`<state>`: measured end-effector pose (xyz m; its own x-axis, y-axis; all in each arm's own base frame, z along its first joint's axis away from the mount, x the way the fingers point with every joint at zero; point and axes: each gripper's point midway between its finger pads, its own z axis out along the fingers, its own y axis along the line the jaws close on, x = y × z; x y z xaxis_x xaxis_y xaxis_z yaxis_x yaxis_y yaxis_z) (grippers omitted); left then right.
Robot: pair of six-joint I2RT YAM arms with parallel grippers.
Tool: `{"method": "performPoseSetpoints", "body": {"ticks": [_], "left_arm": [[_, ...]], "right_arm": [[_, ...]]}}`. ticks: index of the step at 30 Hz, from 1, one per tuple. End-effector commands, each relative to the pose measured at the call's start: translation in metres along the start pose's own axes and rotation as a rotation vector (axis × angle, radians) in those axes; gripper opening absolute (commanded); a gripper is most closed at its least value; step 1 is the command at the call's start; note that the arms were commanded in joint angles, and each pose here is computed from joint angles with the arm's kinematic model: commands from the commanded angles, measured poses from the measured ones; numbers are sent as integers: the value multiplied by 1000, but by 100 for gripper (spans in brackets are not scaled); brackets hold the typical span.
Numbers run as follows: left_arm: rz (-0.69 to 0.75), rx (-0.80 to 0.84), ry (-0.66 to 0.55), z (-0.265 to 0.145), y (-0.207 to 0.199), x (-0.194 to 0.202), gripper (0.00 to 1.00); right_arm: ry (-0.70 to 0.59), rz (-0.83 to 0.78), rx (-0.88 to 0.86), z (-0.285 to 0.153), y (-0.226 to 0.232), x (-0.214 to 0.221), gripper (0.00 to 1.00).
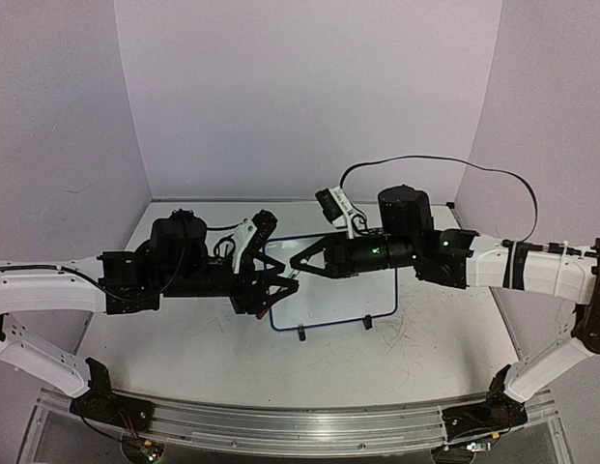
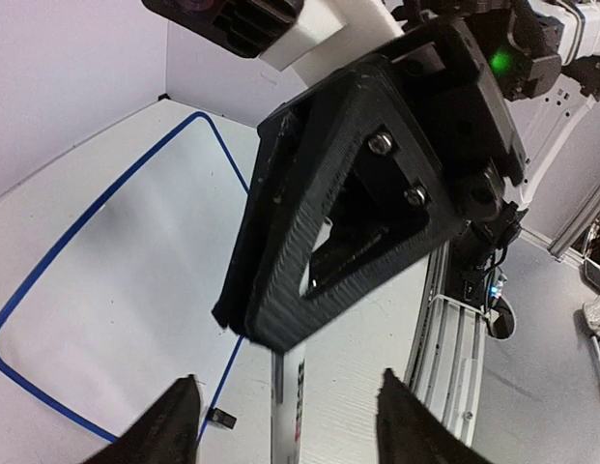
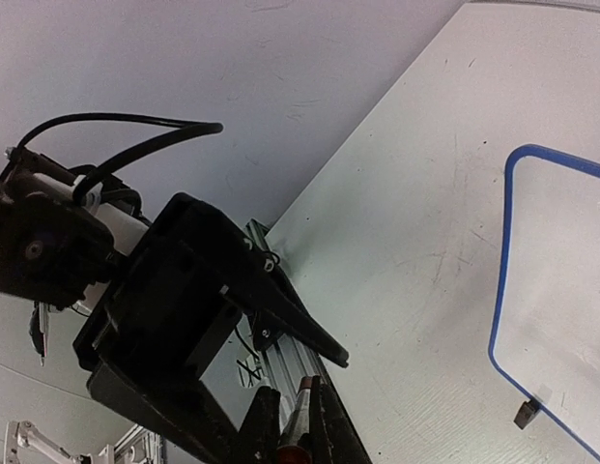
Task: Write a sentence on the whiteboard
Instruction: Pass from the left arm to the right, then pass from the right arm to the left
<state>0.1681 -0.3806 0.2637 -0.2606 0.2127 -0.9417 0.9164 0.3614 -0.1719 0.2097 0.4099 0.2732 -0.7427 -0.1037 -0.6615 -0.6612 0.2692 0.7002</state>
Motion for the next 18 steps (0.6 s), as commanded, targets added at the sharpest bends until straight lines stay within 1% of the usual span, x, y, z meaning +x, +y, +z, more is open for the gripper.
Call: {"method": "performPoseSetpoints", "body": {"ticks": [1, 4, 8, 12, 15, 16, 18], "left_arm": [[-54, 35, -80, -12, -8, -15, 72], [-89, 69, -73, -12, -13, -7, 74], [-111, 97, -42, -6, -16, 2, 72], [-114, 107, -31, 4, -17, 0, 61], [-109, 101, -26, 11, -15, -2, 54], [-106, 85, -23, 15, -12, -2, 47], [-105, 63, -21, 19, -8, -3, 40]], "right_arm": [[-129, -74, -29, -38, 15, -35, 0], [-133, -98, -50, -52, 16, -38, 0], [-138, -112, -63, -63, 17, -38, 0], [-129, -112, -68, -63, 16, -34, 0], [-123, -111, -70, -62, 15, -33, 0], [-125, -112, -68, -63, 15, -33, 0], [-126, -104, -68, -63, 15, -34, 0]]}}
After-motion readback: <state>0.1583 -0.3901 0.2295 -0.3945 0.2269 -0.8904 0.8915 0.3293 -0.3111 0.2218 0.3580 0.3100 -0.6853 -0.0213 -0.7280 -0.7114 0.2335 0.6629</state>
